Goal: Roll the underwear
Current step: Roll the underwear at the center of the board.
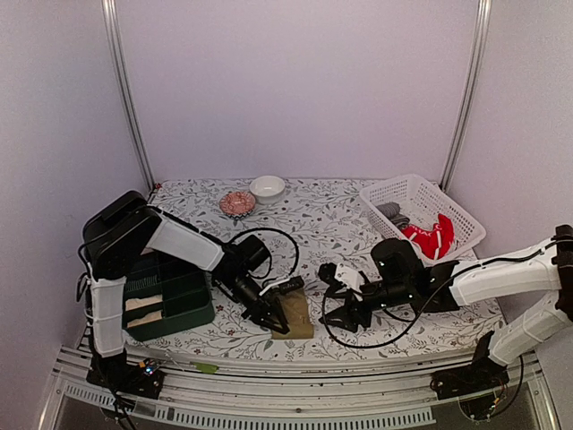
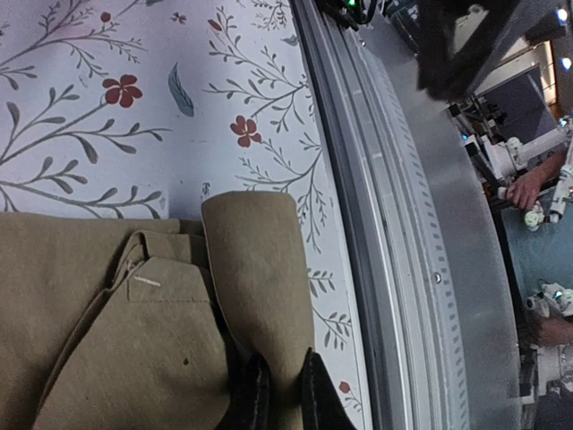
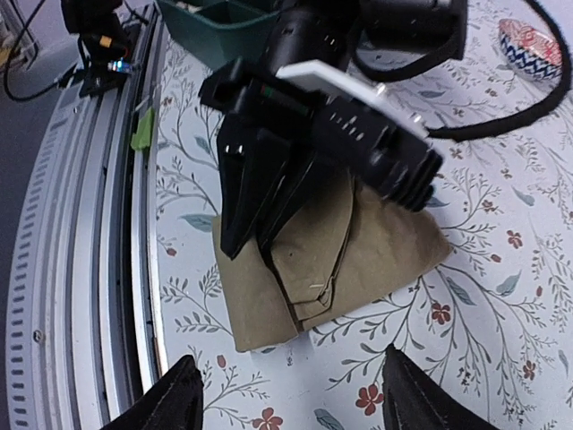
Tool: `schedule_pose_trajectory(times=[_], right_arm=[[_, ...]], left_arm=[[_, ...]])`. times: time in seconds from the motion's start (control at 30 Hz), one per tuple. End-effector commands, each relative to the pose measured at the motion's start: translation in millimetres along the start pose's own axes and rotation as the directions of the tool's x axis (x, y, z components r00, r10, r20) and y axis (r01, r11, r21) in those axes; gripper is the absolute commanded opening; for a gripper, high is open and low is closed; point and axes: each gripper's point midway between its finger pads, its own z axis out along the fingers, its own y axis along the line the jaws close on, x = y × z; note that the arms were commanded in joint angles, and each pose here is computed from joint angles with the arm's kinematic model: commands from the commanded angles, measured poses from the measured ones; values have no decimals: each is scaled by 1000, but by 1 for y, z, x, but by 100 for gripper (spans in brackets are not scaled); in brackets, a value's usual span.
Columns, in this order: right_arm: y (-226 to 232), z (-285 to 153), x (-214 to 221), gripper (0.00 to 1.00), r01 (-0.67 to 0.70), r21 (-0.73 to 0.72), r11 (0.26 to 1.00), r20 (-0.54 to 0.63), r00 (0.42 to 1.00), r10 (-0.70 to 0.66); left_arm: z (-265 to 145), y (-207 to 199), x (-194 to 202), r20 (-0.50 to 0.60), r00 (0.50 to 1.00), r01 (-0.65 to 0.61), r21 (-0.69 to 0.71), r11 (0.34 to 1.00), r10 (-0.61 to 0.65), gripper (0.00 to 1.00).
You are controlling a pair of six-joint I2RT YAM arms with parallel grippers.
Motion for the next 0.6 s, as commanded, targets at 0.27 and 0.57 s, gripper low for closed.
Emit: schedule_pose_trajectory(times=[0.27, 0.57], right_arm=[[34, 67, 7, 51, 190, -173, 966, -16, 981, -196], [43, 83, 39, 45, 197, -212, 957, -88, 972, -220]], left_arm=[[4, 20, 35, -83, 986, 144, -3, 990, -144, 0], [5, 21, 35, -85, 985, 147, -5, 989, -147, 1]])
